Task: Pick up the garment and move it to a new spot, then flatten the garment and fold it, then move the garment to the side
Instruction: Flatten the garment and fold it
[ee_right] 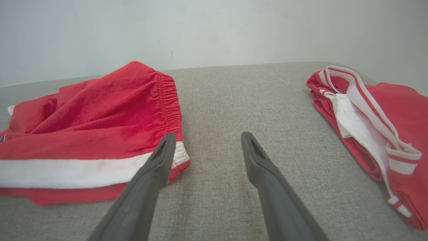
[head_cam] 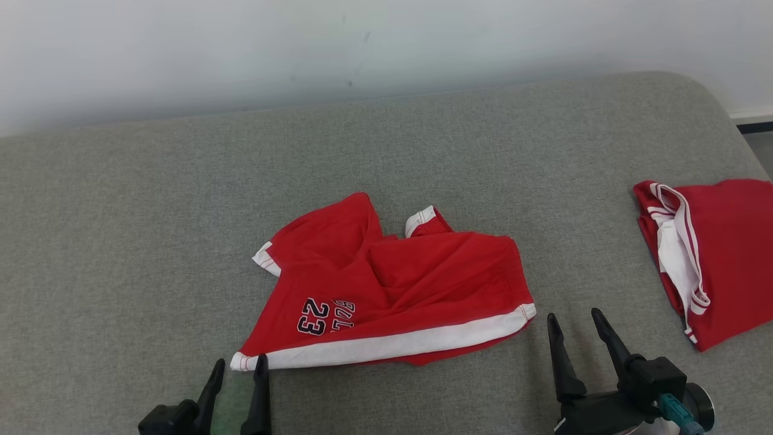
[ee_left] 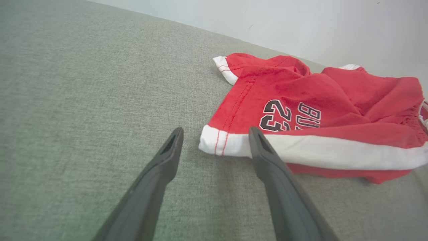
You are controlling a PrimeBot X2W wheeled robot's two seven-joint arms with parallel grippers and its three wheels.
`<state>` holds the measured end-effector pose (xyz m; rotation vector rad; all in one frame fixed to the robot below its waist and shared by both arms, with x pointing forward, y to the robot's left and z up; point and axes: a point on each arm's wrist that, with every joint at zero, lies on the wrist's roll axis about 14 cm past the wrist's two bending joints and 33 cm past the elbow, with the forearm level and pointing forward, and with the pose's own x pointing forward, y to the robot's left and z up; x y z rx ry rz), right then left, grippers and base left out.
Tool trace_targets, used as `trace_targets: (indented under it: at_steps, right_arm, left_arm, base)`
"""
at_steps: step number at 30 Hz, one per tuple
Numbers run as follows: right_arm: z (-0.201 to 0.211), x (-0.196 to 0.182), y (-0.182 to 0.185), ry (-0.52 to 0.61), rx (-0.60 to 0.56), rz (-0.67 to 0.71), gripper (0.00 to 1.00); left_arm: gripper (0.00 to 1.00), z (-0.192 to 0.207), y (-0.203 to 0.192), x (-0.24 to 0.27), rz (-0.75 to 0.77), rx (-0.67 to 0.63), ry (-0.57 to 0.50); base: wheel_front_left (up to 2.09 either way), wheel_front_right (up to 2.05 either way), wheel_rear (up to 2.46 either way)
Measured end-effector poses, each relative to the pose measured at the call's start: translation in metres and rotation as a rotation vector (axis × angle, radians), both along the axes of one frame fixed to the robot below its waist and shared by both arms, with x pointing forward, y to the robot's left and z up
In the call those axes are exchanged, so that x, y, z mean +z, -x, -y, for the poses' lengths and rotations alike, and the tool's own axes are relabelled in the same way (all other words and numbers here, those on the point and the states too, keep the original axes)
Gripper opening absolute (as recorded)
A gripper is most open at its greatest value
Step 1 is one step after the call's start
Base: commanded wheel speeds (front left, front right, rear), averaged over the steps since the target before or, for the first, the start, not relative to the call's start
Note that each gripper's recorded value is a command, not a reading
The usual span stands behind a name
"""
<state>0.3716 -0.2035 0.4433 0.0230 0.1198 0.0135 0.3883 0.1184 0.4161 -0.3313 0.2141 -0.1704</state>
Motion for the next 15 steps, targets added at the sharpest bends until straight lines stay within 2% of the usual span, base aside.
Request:
trace_targets:
  at_steps: [9, 10, 13, 14, 15]
  right_arm:
    - [0.0037, -0.0016, -0.0001, -0.003, -0.012, -0.005, 1.0]
    - [0.0039, -0.0019, -0.0003, -0.004, -0.014, -0.006, 1.0]
    - [0.0039, -0.0015, -0.0018, -0.007, -0.014, -0.004, 1.0]
    - [0.0037, -0.0014, -0.0023, -0.007, -0.013, -0.003, 1.0]
    - [0.0034, -0.0015, -0.0025, -0.008, -0.013, -0.004, 1.0]
  left_arm:
    - [1.0, 0.0086, -0.0001, -0.0048, -0.018, -0.02, 0.022]
    - [0.83, 0.0093, 0.0, -0.0052, -0.019, -0.022, 0.021]
    - [0.16, 0.0103, 0.0002, -0.0059, -0.021, -0.024, 0.023]
    - [0.0, 0.0105, -0.0002, -0.0055, -0.02, -0.025, 0.023]
    - [0.0, 0.0106, -0.0006, -0.0044, -0.016, -0.025, 0.024]
  base:
    - [0.0, 0.0, 0.0]
    - [0.0, 0.0, 0.0]
    - [0.0, 0.0, 0.0]
    - [0.0, 0.0, 0.0]
    - [0.0, 0.0, 0.0]
